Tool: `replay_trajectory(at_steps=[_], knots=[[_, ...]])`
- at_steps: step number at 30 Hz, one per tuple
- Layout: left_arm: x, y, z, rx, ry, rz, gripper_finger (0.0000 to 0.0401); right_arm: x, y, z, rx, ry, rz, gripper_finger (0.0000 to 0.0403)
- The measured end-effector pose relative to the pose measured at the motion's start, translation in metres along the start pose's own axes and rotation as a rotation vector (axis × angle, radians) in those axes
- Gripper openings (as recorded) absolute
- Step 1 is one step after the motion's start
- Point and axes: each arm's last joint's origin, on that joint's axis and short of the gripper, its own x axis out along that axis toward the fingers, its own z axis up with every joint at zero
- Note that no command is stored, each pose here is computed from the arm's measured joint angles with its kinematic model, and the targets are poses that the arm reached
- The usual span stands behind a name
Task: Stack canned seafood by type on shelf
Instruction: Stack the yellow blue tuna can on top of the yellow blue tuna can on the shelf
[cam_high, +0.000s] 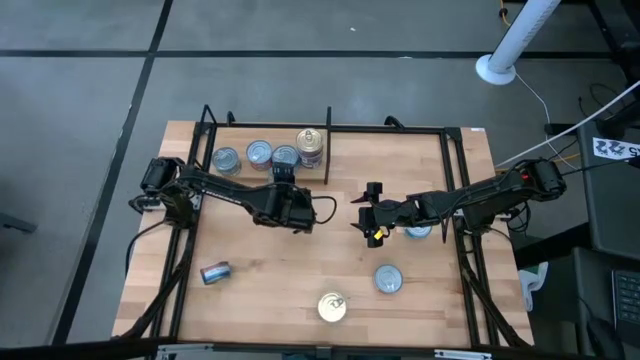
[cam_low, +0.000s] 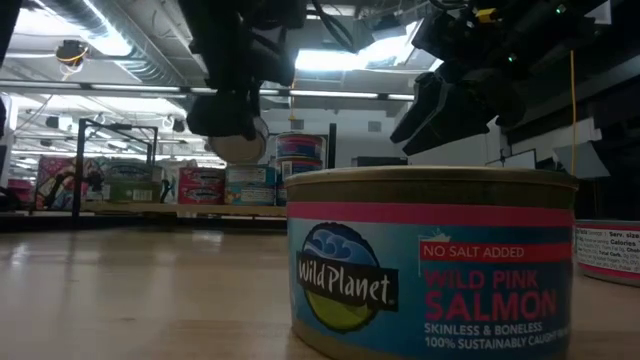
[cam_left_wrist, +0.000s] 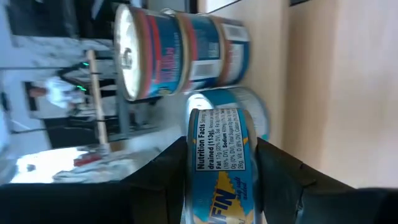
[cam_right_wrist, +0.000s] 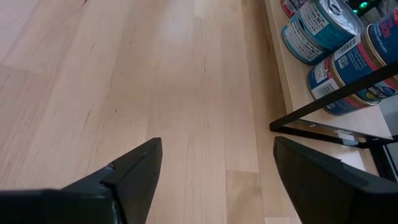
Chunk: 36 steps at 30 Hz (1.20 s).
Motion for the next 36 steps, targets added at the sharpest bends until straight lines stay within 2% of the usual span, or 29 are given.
replay_trajectory(at_steps=[4, 9, 20, 28, 36], knots=[[0.002, 0.004, 0.0, 0.054, 0.006, 0.09, 0.0148, 0.0, 0.0, 0.0, 0.0, 0.0, 0.0, 0.0308], [0.005, 0.009, 0.0, 0.046, 0.016, 0.18, 0.0152, 0.0, 0.0, 0.0, 0.0, 0.0, 0.0, 0.0308], [0.031, 0.025, -0.003, -0.011, 0.095, 0.182, 0.0154, 0.0, 0.0, 0.0, 0.0, 0.0, 0.0, 0.0308], [0.054, 0.037, -0.004, -0.114, 0.129, 0.093, 0.0154, 0.0, 0.0, 0.0, 0.0, 0.0, 0.0, 0.0308], [0.067, 0.045, -0.008, -0.147, 0.166, 0.088, 0.0155, 0.0, 0.0, 0.0, 0.0, 0.0, 0.0, 0.0308]])
